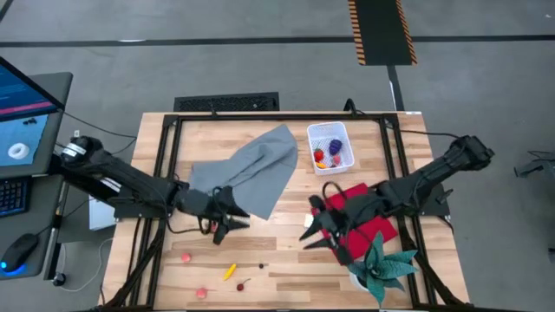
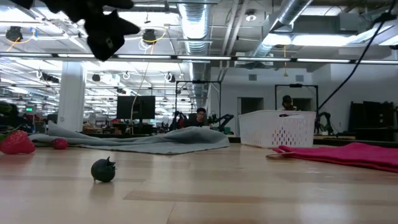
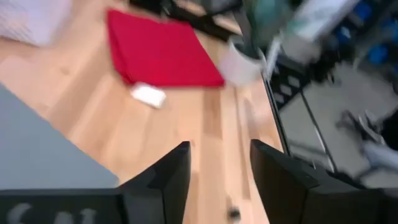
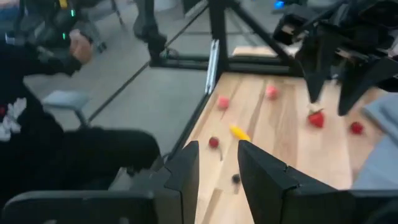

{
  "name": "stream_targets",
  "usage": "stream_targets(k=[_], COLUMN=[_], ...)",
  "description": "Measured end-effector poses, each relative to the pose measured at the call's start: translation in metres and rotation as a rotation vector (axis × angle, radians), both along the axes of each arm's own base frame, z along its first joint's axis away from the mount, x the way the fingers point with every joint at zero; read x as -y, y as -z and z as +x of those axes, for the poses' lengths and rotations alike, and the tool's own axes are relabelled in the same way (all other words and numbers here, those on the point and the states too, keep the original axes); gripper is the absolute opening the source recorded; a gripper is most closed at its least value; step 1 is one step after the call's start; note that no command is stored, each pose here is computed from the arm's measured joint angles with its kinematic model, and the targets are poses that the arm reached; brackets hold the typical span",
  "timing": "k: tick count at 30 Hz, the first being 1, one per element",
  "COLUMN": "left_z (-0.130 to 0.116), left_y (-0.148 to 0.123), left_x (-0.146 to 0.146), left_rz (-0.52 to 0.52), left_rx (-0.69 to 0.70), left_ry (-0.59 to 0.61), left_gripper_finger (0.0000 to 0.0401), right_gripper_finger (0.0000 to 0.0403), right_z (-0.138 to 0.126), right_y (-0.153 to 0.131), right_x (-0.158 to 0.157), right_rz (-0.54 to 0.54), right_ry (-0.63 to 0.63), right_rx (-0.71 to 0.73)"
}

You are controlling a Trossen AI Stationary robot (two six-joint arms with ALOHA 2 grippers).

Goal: Pick and placing Produce into tupperware
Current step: Put the blueberry into the white bin

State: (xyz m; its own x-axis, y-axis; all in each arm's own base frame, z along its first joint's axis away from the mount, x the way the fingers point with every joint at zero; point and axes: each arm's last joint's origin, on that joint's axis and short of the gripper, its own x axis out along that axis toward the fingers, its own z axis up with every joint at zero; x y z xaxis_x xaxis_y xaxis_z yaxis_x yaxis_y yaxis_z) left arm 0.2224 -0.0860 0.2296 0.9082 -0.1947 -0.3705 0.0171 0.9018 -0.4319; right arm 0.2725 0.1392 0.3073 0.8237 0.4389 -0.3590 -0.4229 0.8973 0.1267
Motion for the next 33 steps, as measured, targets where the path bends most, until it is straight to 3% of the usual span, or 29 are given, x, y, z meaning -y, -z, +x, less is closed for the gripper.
stream_targets(k=[6,11,19,25,33], left_z=[0.008,0.023,0.045,0.064,0.074], left_y=[0.018,0.033,0.07,0.083,0.092], left_x=[0.025,0.043,0.079,0.104,0.119], left_rz=[0.009,0.032,0.112,0.193,0.332], left_rx=[-0.055,-0.098,-0.241,-0.298,-0.404], left_ry=[0.062,0.078,0.145,0.179,0.131], left_gripper_finger=[0.0169,0.0169,0.0169,0.0169,0.0169], right_gripper_finger=[0.0122,0.0122,0.0123,0.0123,0.0123], right_z=[0.015,0.022,0.014,0.005,0.003], right_y=[0.02,0.034,0.021,0.018,0.016], right_x=[-0.018,-0.034,-0.043,-0.053,-0.056], right_rz=[0.068,0.01,0.026,0.008,0.013], right_ry=[0.0,-0.067,-0.107,-0.159,-0.172], right_rx=[-0.036,0.006,0.08,0.108,0.125])
